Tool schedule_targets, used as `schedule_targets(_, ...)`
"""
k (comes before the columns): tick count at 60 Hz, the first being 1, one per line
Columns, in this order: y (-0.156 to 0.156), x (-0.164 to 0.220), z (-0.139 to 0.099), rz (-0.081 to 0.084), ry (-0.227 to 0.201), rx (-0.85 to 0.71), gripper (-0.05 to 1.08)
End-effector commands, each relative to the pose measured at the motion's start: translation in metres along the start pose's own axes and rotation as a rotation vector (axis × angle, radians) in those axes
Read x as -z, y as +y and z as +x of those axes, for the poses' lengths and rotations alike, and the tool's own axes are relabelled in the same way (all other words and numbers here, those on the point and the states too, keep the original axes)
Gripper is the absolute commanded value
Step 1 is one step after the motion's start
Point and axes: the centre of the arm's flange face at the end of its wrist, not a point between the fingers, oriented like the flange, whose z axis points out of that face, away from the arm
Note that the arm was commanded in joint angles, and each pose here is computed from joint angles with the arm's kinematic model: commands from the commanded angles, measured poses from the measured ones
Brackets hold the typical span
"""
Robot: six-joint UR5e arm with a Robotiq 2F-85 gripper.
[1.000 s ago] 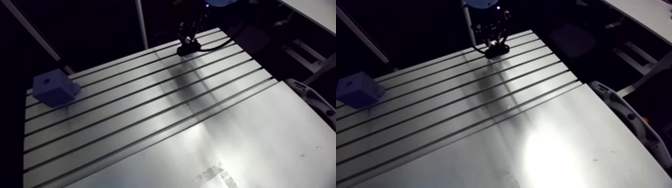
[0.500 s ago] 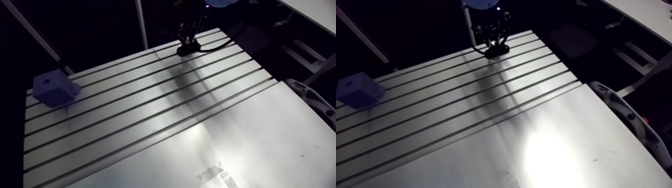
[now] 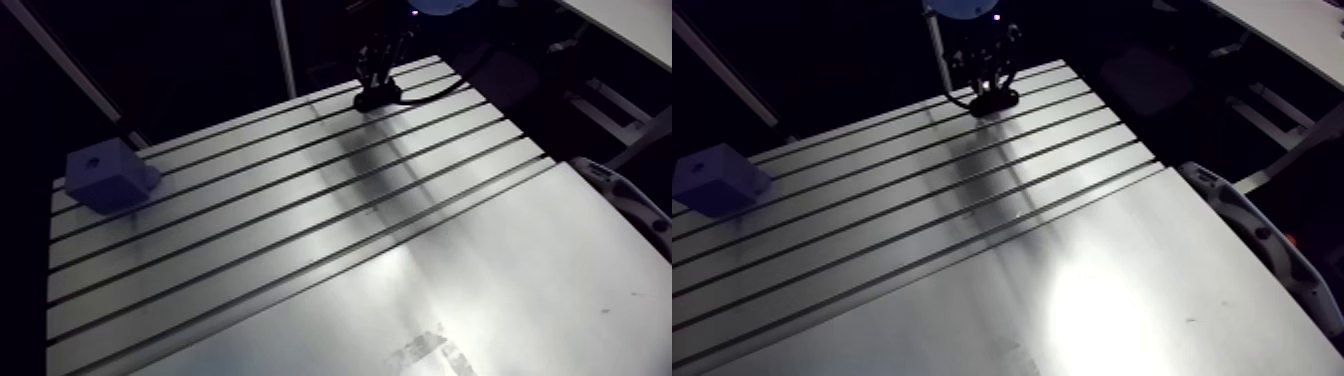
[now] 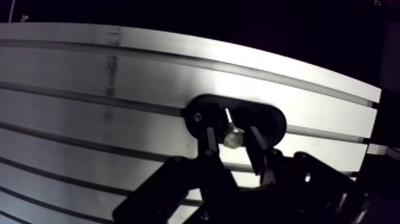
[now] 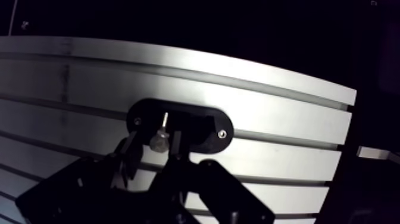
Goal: Pick up the M10 bolt and insert it into the hex recess until seated.
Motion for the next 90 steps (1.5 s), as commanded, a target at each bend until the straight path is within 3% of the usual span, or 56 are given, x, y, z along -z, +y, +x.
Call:
schedule_targets(1, 0.0003, 0.0004, 0.0003, -0.001, 0.001, 0.000, 0.62)
schedule_targets(67, 0.0019, -0.0005, 0.0023, -0.002, 0.002, 0.000, 0.66)
schedule_targets(74, 0.0025, -0.0010, 0.0013, -0.010, -0.004, 0.000, 0.66)
schedule_targets(90, 0.0019, -0.0014, 0.0002, -0.011, -0.007, 0.000, 0.66)
